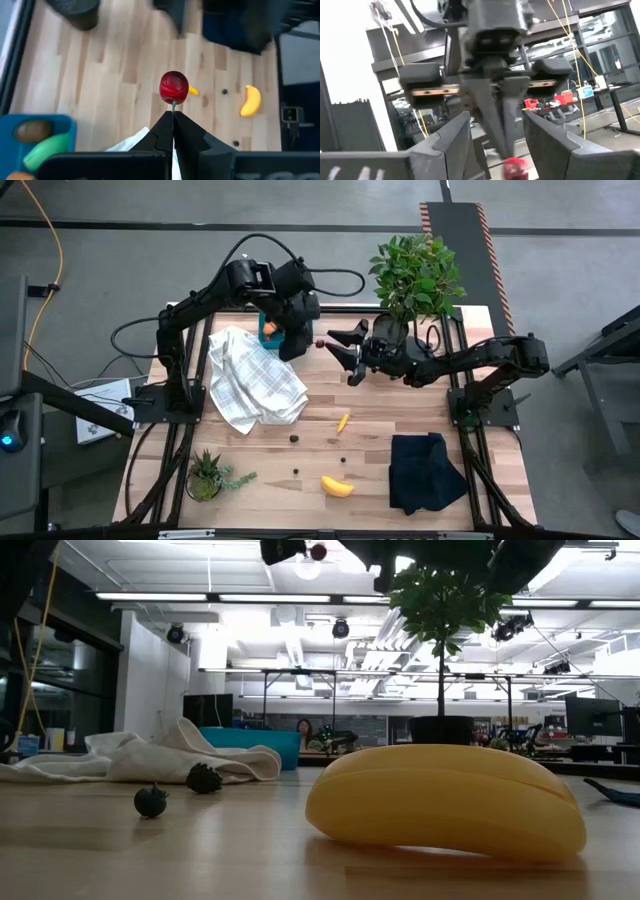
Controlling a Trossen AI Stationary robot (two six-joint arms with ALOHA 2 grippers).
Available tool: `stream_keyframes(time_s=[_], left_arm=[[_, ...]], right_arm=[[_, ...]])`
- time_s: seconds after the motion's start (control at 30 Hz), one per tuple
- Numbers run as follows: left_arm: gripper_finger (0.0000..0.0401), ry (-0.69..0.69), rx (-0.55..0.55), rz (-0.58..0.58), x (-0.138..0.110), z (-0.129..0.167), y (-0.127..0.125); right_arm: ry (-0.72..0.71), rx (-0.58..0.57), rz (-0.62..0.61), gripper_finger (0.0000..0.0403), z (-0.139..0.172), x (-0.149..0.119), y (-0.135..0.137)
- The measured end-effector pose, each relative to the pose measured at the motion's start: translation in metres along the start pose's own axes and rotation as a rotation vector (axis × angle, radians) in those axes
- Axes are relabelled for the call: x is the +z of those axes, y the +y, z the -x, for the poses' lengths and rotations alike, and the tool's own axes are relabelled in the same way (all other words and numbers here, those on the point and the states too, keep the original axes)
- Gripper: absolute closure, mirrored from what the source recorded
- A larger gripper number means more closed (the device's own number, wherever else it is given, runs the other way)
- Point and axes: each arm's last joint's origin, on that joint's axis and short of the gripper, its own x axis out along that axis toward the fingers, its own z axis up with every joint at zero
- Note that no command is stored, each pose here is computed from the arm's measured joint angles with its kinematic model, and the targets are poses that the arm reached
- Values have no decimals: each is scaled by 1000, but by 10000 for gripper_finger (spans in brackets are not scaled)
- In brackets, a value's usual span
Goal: Pick and placing Produce into tupperware
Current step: Put the red cherry into the blue bin
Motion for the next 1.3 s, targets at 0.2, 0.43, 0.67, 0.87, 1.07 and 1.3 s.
stream_keyframes(time_s=[0.2, 0.43, 0.67, 0.87, 1.07, 1.3], left_arm=[[401, 18, 72, 159, -6, 7, 24], [401, 65, 307, 271, -12, 9, 58], [401, 142, 391, 367, -16, -9, 102], [401, 213, 387, 414, -20, -32, 137], [401, 280, 385, 465, -28, -53, 168], [401, 488, 355, 551, -64, -92, 194]], right_arm=[[28, 52, -59, 224, 0, -1, 1], [57, 49, -85, 224, 0, -4, 2], [126, 31, -122, 224, 1, -10, 0], [153, 28, -140, 224, 1, -13, 0], [176, 28, -148, 224, 2, -15, 0], [186, 29, -145, 224, 2, -16, -1]])
